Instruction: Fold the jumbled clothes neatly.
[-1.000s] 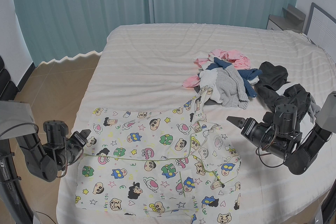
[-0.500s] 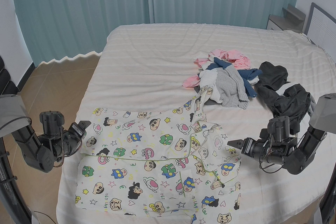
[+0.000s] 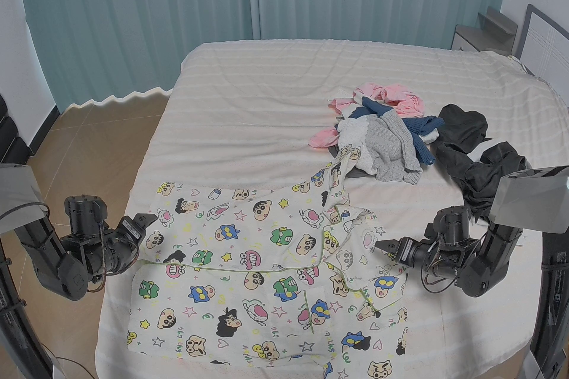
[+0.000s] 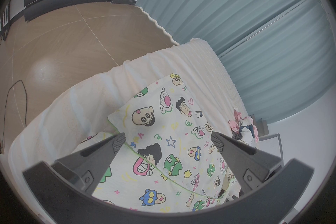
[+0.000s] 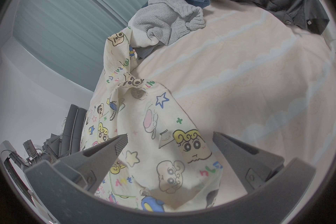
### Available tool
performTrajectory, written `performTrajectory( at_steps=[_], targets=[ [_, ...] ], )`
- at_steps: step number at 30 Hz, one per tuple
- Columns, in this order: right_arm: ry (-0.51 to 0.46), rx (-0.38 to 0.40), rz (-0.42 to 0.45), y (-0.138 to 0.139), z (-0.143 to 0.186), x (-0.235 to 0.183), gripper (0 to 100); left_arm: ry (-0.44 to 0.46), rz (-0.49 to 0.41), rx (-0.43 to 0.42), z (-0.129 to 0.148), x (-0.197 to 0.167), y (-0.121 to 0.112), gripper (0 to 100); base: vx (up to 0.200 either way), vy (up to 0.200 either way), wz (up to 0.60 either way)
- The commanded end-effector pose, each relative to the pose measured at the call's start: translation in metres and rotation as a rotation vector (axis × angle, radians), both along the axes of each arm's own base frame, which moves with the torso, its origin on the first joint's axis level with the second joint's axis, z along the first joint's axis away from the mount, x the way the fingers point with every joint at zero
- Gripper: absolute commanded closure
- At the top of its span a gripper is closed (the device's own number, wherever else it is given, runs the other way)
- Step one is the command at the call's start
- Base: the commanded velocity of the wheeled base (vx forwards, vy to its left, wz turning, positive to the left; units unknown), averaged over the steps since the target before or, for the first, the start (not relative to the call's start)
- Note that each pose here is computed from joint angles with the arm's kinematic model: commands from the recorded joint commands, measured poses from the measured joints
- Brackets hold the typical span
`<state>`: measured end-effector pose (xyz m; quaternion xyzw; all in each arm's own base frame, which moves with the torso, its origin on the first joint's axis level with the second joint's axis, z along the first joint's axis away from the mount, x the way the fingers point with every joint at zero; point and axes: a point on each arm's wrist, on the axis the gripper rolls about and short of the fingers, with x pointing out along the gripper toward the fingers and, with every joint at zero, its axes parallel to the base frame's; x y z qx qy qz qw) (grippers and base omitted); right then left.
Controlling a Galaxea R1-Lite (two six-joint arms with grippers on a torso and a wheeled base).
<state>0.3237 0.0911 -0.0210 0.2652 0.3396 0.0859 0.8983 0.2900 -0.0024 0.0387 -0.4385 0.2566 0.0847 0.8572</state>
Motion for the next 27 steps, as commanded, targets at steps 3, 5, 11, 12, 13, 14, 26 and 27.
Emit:
performTrajectory(
  at_steps=[3,5,11,12,13,14,26,27],
  targets=[
    [0.013,-0.011,-0.008,0.001,-0.016,0.004,0,0.023,-0.001,0.000,-0.006,-0.001,0.000,0,0.000,0.000,0.00],
    [-0.001,-0.015,-0.019,0.001,-0.015,0.005,0,0.026,-0.001,0.000,-0.007,-0.001,0.000,0,0.000,0.000,0.00],
    [-0.048,-0.004,-0.024,0.003,-0.016,0.009,0,0.032,0.000,0.000,-0.008,-0.002,0.000,0,0.000,0.000,0.00],
    [-0.051,-0.003,-0.023,0.004,-0.017,0.009,0,0.032,0.000,0.000,-0.008,-0.002,0.000,0,0.000,0.000,0.00],
    [-0.049,-0.002,-0.020,0.004,-0.018,0.009,0,0.035,0.001,-0.001,-0.009,-0.002,0.000,0,0.000,0.000,0.00],
    [-0.046,-0.003,-0.017,0.005,-0.018,0.008,0,0.036,0.000,0.000,-0.009,-0.002,0.000,0,0.000,0.000,0.00],
    [-0.061,-0.006,-0.028,0.011,-0.015,0.008,100,0.033,-0.010,-0.003,-0.010,-0.003,-0.006,0,0.000,0.000,0.00],
    [-0.062,-0.006,-0.030,0.011,-0.015,0.008,100,0.028,-0.011,-0.003,-0.010,-0.004,-0.007,0,0.000,0.000,0.00]
  ],
)
